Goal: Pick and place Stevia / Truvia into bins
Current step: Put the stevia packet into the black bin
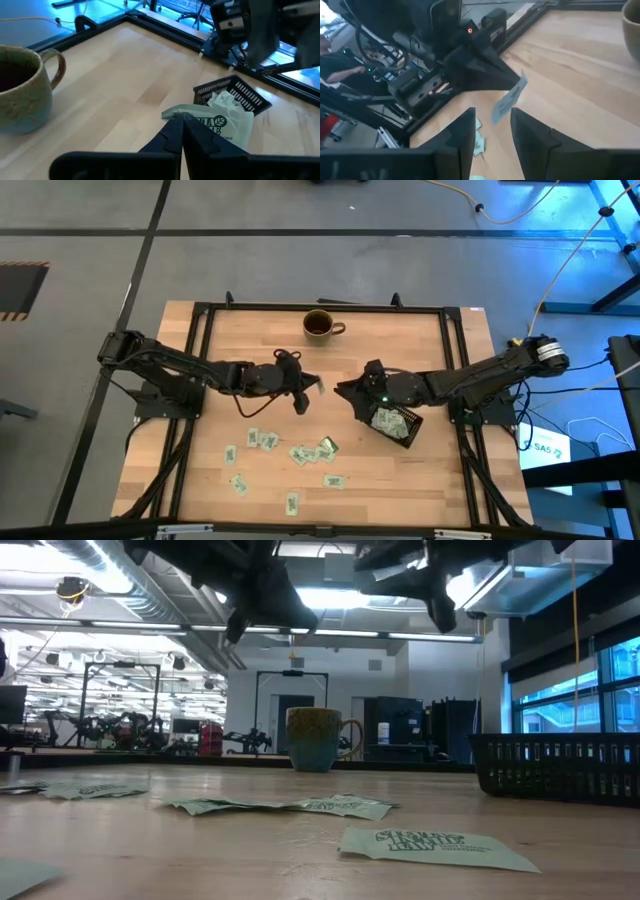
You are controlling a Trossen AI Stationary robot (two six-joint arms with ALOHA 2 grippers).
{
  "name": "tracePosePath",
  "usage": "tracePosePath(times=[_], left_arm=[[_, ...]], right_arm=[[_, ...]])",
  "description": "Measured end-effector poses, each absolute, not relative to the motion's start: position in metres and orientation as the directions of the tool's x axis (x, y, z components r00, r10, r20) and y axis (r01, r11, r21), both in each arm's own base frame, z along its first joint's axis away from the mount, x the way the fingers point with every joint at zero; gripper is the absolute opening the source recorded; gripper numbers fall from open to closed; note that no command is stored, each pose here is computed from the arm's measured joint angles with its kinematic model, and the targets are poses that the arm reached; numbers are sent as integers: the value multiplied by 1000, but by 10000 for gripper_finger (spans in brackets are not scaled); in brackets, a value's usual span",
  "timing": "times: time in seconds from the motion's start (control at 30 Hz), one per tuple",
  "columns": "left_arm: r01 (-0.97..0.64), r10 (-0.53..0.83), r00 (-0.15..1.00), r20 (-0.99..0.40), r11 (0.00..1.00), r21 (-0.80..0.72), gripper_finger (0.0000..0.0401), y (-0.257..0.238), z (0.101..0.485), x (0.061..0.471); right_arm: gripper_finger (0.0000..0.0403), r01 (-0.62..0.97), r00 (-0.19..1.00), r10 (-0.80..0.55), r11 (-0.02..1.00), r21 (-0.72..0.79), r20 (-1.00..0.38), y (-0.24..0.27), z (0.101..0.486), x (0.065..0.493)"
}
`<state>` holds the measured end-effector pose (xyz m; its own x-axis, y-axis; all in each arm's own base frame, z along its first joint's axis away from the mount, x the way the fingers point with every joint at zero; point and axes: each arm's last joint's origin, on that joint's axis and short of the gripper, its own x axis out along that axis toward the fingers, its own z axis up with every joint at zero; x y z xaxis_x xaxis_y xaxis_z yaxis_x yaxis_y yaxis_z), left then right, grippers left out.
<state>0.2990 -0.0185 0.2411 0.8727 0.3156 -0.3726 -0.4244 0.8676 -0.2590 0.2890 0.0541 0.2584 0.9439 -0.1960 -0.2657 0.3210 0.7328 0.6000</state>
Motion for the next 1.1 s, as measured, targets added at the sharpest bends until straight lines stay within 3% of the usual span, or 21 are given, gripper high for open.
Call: tracePosePath(times=[0.47,1.1], left_arm=[[-453,358,869,-342,854,-258,3,-17,244,300],[-526,461,843,-277,815,-244,3,-12,250,300]], right_arm=[[127,403,915,-325,730,552,-239,53,246,301],[127,412,909,-368,715,565,-198,52,248,303]])
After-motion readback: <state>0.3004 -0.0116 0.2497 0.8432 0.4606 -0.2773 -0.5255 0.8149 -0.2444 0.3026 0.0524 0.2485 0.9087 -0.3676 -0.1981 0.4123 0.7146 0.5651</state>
